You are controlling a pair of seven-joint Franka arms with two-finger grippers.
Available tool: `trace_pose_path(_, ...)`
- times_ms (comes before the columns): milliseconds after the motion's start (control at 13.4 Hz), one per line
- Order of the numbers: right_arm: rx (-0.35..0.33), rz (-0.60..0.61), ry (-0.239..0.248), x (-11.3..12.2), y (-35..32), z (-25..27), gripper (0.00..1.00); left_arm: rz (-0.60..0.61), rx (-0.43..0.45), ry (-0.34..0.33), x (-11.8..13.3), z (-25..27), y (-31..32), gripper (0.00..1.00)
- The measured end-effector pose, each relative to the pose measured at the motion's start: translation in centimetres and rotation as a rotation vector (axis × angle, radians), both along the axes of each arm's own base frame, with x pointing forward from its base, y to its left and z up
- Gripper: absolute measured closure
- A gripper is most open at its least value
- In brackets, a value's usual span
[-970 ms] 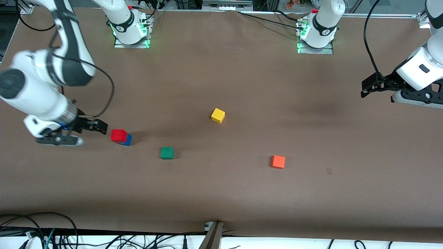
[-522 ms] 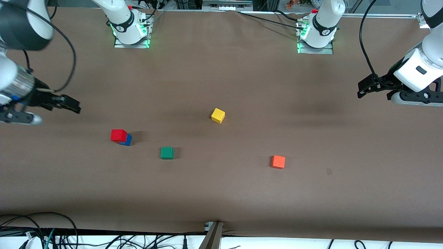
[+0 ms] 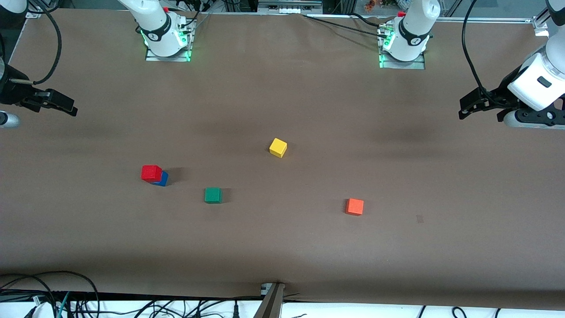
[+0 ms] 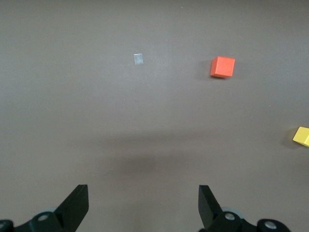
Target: Pass red block to right arm, stack on blue
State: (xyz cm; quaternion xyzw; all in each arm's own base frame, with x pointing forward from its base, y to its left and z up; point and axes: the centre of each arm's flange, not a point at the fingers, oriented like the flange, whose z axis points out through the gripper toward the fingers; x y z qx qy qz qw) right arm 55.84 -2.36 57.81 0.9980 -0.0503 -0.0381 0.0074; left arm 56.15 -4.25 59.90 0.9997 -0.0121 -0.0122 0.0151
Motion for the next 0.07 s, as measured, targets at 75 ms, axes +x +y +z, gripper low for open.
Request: trace_pose_path(75,0.0,0.001,0.005,-0.15,0.02,-0.2,0.0,-0.003,0.0,0.001,-0.01,-0.03,-0.14,0.0)
